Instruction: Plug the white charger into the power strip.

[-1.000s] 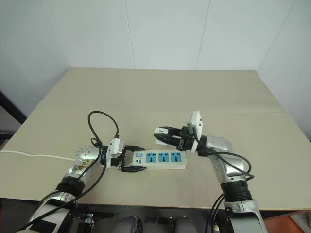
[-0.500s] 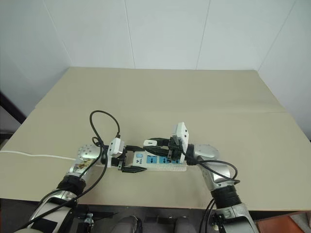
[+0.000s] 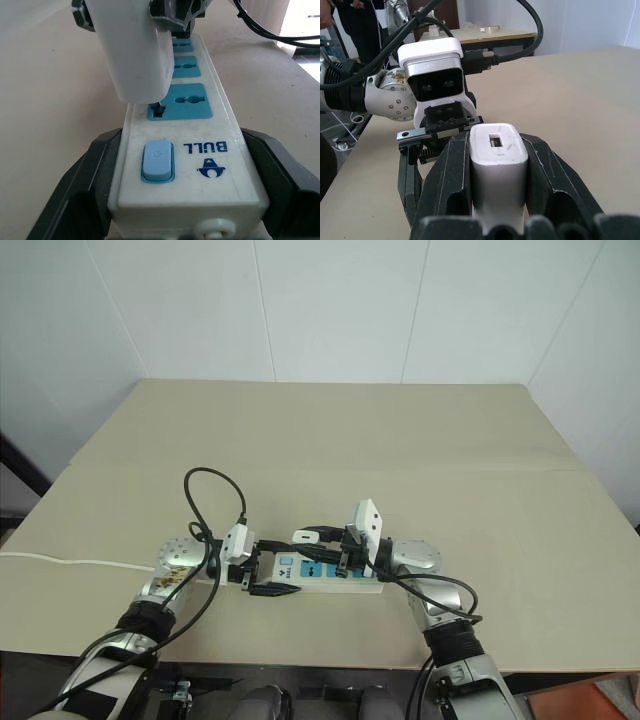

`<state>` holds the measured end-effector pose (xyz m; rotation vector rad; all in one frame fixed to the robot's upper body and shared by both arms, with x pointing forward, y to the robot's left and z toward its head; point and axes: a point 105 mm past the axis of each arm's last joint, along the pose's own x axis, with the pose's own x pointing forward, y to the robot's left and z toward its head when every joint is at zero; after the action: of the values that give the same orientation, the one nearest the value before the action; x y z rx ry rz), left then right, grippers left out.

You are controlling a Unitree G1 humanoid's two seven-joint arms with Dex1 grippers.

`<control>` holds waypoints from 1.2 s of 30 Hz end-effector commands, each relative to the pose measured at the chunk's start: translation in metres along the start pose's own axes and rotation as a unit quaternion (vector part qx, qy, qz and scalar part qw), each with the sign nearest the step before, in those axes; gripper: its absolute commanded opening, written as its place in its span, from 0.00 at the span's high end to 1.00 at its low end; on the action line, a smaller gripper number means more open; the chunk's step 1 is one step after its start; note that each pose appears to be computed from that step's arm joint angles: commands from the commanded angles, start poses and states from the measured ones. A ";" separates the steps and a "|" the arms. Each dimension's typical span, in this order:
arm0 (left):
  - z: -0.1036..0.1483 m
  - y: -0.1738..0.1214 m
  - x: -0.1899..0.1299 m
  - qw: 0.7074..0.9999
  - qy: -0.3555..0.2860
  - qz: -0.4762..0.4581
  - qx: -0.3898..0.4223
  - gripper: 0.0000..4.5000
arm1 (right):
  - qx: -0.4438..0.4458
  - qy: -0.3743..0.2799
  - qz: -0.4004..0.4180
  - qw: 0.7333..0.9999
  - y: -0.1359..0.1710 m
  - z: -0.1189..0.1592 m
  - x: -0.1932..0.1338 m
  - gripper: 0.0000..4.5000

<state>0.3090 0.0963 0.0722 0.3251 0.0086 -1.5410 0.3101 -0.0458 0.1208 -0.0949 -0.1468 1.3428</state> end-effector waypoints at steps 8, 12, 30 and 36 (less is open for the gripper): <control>-0.021 -0.021 0.009 0.998 0.038 -0.049 -0.032 0.27 | -0.005 0.027 0.030 0.999 0.011 -0.014 0.000 0.75; -0.022 -0.020 0.008 0.998 0.040 -0.047 -0.032 0.27 | 0.003 0.061 0.018 0.998 0.006 -0.030 -0.016 0.75; -0.022 -0.020 0.004 0.998 0.045 -0.042 -0.033 0.27 | 0.101 0.192 0.008 0.976 0.010 -0.086 -0.065 0.75; -0.022 -0.019 0.004 0.998 0.047 -0.041 -0.033 0.27 | 0.098 0.191 0.012 0.977 0.009 -0.084 -0.062 0.75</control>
<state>0.3058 0.0893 0.0651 0.3237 0.0437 -1.5595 0.3073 -0.0626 0.0972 -0.1798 -0.0381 1.4160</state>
